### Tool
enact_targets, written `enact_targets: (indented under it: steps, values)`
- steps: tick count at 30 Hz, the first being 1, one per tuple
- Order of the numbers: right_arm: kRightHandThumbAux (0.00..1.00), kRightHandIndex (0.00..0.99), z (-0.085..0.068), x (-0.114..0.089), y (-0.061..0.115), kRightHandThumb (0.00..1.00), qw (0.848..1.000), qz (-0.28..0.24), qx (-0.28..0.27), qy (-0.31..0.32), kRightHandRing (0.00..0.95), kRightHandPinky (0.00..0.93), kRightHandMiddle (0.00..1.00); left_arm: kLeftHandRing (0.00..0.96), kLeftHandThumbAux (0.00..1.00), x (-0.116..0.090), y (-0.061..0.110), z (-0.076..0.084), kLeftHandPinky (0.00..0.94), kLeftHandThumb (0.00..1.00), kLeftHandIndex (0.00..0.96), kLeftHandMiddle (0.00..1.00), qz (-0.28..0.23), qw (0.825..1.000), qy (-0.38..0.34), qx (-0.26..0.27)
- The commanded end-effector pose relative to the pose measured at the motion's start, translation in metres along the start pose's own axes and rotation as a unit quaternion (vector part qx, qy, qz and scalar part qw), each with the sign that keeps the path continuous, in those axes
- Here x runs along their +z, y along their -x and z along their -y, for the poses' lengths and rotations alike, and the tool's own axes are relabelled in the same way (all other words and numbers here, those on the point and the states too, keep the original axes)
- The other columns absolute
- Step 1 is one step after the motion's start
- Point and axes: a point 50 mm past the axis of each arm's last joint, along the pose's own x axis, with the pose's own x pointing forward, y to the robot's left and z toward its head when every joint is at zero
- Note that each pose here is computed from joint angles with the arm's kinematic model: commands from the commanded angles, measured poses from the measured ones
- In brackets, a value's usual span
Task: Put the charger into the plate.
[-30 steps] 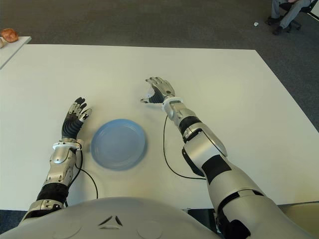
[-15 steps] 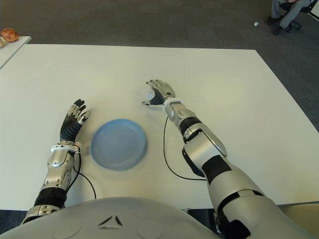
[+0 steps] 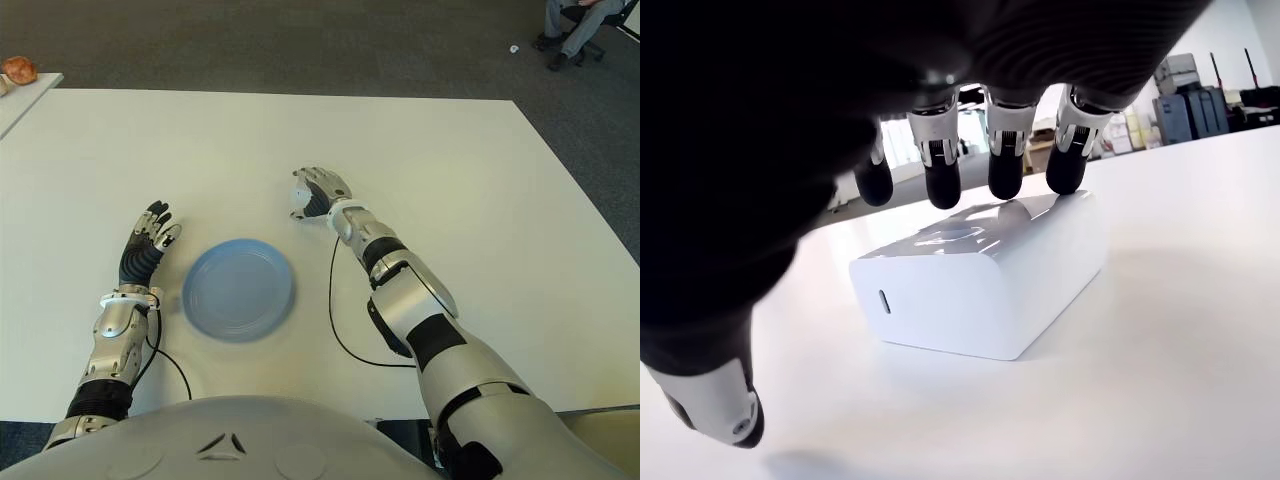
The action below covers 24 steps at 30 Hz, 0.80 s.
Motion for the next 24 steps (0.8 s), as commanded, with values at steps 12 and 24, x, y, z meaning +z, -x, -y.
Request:
enact_targets:
  steps: [12, 24]
  values:
    - [0.694, 0.000, -0.014, -0.012, 0.012, 0.020, 0.994, 0.011, 0.091, -0.065, 0.004, 0.052, 0.000, 0.055, 0.569, -0.036, 0.017, 0.003, 0.060, 0.000, 0.014, 0.071, -0.111, 0.994, 0.015, -0.009]
    - [0.635, 0.000, -0.014, -0.023, 0.019, 0.000, 0.977, 0.004, 0.173, -0.124, 0.014, 0.041, 0.001, 0.048, 0.564, -0.036, 0.015, 0.005, 0.050, 0.000, 0.013, 0.066, -0.111, 0.994, 0.014, -0.010]
